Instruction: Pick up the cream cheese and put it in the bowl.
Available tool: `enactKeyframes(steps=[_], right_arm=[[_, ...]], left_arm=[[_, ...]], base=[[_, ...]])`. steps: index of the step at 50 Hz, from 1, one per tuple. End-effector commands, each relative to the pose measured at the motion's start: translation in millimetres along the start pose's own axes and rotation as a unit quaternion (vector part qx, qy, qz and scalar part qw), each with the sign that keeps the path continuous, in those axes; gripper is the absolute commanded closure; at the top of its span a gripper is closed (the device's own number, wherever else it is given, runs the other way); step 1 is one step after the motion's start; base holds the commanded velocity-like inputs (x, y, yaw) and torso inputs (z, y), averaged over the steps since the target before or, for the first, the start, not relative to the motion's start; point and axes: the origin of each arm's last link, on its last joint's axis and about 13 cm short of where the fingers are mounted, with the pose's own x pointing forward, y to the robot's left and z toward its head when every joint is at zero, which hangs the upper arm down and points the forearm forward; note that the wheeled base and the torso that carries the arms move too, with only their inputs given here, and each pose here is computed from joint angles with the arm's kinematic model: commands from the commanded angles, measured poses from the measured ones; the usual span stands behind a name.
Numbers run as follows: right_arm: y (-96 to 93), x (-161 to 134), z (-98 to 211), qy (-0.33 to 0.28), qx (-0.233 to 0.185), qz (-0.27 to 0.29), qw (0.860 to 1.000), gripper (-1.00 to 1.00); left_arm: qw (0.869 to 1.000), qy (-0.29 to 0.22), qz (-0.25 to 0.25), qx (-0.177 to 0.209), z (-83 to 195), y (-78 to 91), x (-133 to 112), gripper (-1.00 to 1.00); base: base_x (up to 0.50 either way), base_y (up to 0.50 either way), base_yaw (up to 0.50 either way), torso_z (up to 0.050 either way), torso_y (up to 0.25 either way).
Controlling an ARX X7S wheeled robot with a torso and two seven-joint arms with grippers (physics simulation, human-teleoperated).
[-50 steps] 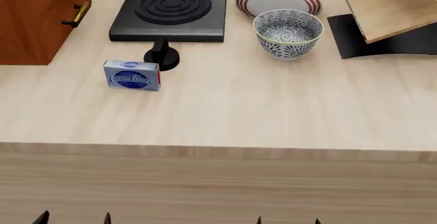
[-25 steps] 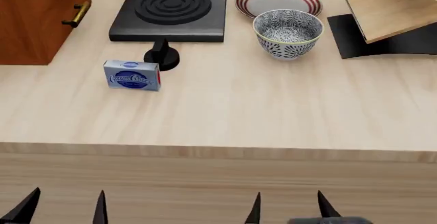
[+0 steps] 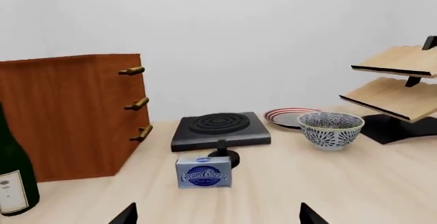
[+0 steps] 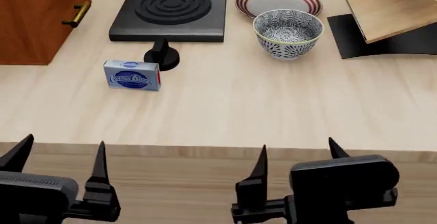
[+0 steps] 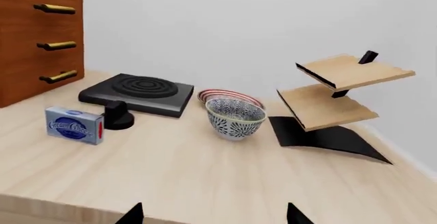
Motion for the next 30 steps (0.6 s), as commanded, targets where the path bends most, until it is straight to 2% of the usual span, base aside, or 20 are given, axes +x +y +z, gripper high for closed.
enactKeyframes(steps=[1, 5, 15, 30], right_arm=[[-9.8, 5, 23, -0.013, -0.009, -0.002, 1.000, -1.00], [-12.6, 9, 32, -0.016, -0.013, -0.001, 1.000, -1.00], [-20.0, 18, 51, -0.019, -0.031, 0.000, 0.999, -1.00], [-20.8, 20, 52, -0.024, -0.033, 0.006, 0.999, -1.00]], left_arm=[[0.999, -0.022, 0.007, 0.022, 22, -0.3, 14, -1.00], [1.000, -0.023, -0.005, 0.015, 29, -1.2, 19, -1.00], [0.999, -0.044, -0.009, 0.030, 49, -4.5, 28, -1.00], [0.998, -0.054, -0.007, 0.031, 57, -2.7, 29, -1.00]], base=[[0.00, 0.00, 0.00, 0.000, 0.000], [0.00, 0.00, 0.00, 0.000, 0.000], [0.00, 0.00, 0.00, 0.000, 0.000], [0.00, 0.00, 0.00, 0.000, 0.000]])
